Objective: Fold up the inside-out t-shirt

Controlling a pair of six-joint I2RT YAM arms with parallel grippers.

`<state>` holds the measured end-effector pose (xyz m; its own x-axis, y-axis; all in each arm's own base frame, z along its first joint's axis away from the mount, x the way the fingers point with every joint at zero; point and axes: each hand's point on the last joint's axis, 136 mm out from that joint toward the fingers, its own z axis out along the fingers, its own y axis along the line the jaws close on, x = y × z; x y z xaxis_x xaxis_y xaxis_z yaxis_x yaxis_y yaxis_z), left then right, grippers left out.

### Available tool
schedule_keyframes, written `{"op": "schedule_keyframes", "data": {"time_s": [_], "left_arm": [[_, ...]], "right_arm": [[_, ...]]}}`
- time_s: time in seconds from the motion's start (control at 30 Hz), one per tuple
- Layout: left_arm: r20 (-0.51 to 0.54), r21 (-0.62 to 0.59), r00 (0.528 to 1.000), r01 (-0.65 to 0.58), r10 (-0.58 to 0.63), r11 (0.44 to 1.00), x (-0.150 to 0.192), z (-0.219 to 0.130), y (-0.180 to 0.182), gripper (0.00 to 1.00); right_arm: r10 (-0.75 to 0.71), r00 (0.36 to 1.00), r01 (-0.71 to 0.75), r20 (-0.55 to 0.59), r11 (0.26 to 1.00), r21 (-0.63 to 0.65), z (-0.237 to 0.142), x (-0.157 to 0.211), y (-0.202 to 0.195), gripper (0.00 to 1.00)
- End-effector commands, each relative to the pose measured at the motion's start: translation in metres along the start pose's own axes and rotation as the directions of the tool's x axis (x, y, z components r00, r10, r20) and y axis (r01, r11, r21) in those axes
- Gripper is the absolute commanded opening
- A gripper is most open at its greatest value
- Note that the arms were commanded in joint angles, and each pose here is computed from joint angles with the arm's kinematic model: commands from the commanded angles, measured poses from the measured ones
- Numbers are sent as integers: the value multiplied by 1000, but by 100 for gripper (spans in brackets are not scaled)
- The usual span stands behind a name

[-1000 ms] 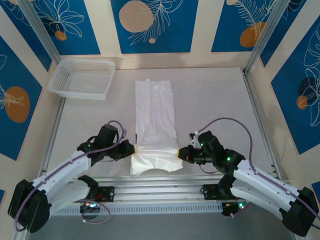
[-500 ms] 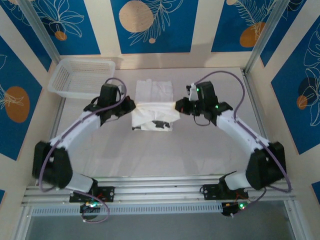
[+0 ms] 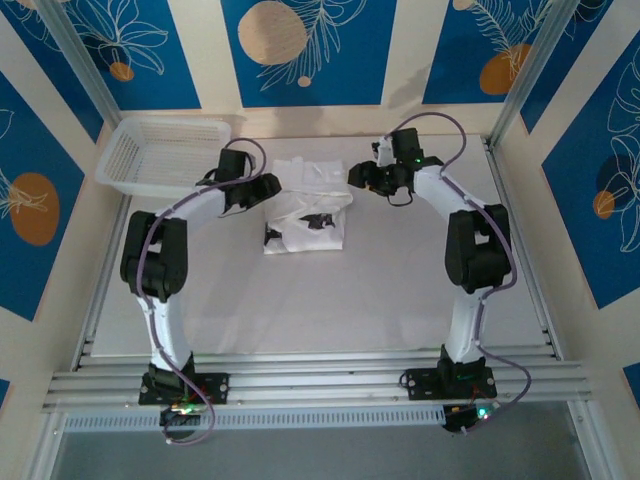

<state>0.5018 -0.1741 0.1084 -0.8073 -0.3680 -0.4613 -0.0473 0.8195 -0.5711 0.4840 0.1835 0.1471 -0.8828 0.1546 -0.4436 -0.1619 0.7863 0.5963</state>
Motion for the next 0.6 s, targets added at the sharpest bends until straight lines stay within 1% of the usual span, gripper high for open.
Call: {"op": "schedule_keyframes", "data": {"time_s": [0.0,0.07,0.13,0.2,0.27,0.33,0.4,0.47,0.5,0.53,0.57], "left_arm": [[90,32,993,-80,77,996,-15,-49,-20,59],[63,22,995,-80,78,997,6,-57,-10,58],[-1,18,998,-70,70,997,36,-57,4,57],[-63,10,997,-54,54,999,64,-51,18,56],[-112,24,993,-28,31,999,86,-44,25,55],[-152,34,988,-10,15,999,104,-32,28,54],[-190,33,982,-8,14,999,116,-21,27,53],[-220,16,975,-19,22,1000,125,-11,29,51],[-233,15,972,-19,22,1000,128,-7,29,49],[-244,20,970,-13,18,1000,132,-4,28,46],[-249,24,968,-7,13,1000,133,-3,28,42]], "right_arm": [[-34,998,35,54,999,-10,-48,11,17,61],[12,1000,-11,28,1000,-20,-49,45,11,58],[58,998,-58,-9,997,-55,-42,84,12,55],[61,996,-66,-67,995,-79,-28,117,21,54],[45,992,-52,-115,997,-65,-13,140,26,54],[51,988,-60,-144,997,-54,5,150,25,55],[76,984,-86,-162,995,-56,23,151,17,56],[101,979,-105,-174,994,-12,38,148,1,56],[108,976,-111,-188,994,-3,46,148,-3,55],[114,973,-118,-198,993,-6,51,147,-4,51],[118,971,-125,-210,992,-21,54,148,-1,45]]}}
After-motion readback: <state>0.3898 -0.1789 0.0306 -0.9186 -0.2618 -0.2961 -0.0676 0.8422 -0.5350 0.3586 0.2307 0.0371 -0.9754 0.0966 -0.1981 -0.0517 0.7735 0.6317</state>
